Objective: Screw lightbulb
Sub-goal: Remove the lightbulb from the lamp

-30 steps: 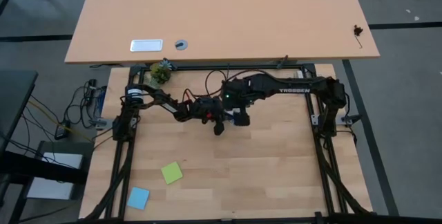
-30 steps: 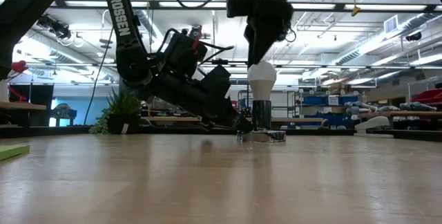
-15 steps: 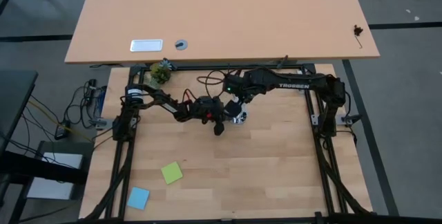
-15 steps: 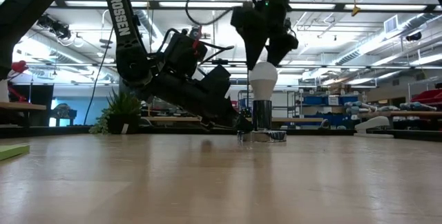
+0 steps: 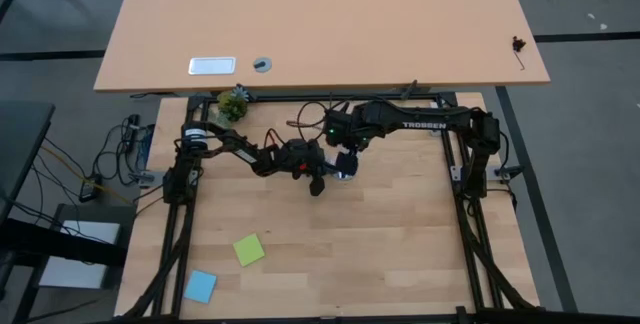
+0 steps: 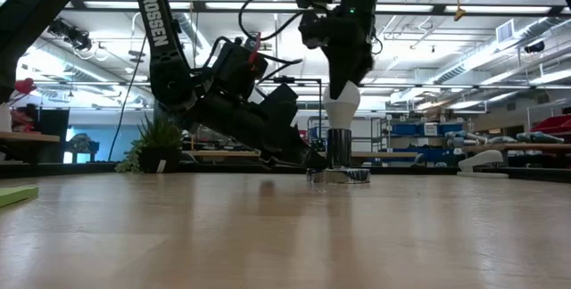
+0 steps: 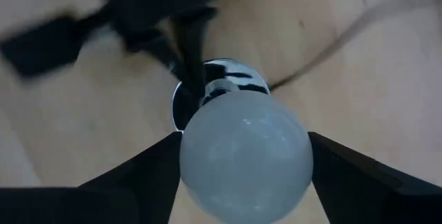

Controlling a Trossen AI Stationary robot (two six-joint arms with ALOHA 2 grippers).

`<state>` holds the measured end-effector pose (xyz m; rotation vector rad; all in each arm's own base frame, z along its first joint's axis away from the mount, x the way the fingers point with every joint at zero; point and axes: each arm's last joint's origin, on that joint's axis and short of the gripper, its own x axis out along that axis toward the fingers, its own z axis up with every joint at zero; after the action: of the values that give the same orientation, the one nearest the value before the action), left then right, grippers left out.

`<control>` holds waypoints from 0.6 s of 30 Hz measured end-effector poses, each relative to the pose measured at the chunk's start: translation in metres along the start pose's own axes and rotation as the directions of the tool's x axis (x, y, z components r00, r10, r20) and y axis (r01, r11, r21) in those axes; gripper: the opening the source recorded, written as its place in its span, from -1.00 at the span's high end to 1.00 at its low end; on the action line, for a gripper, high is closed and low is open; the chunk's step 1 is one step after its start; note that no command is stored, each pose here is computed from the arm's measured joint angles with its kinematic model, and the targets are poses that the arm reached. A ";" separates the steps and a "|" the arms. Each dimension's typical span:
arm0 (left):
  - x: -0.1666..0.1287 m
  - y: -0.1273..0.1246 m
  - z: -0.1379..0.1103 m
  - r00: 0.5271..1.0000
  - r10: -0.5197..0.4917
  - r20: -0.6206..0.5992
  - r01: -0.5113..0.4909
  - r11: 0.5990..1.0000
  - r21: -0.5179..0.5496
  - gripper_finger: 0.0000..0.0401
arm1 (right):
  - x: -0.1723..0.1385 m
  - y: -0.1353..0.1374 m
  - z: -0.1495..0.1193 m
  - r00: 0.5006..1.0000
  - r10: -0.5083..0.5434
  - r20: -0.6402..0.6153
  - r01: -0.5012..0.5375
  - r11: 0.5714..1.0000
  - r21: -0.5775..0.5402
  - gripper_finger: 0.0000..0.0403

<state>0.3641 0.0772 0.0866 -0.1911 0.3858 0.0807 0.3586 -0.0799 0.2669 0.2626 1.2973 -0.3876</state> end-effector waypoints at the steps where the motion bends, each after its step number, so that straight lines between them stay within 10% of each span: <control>1: 0.000 0.000 0.000 1.000 0.000 0.000 0.000 1.000 0.000 1.00 | 0.000 0.000 0.000 1.000 -0.001 0.006 0.001 0.995 -0.096 -0.44; 5: 0.000 0.001 0.000 1.000 0.010 0.003 -0.010 1.000 0.000 1.00 | 0.000 0.001 0.002 1.000 -0.009 0.028 0.022 0.868 -0.496 -0.35; 9: 0.000 0.001 0.000 1.000 0.008 0.003 -0.008 1.000 0.000 1.00 | 0.000 0.002 0.003 0.999 -0.007 0.038 0.031 0.744 -0.668 -0.42; 18: 0.000 0.000 0.000 1.000 0.002 -0.001 -0.002 1.000 -0.001 1.00 | -0.016 0.021 0.004 0.997 -0.020 0.073 0.060 0.798 -0.600 -0.69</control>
<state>0.3639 0.0776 0.0865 -0.1913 0.3868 0.0830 0.3679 -0.0605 0.2827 -0.3194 1.2990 0.0009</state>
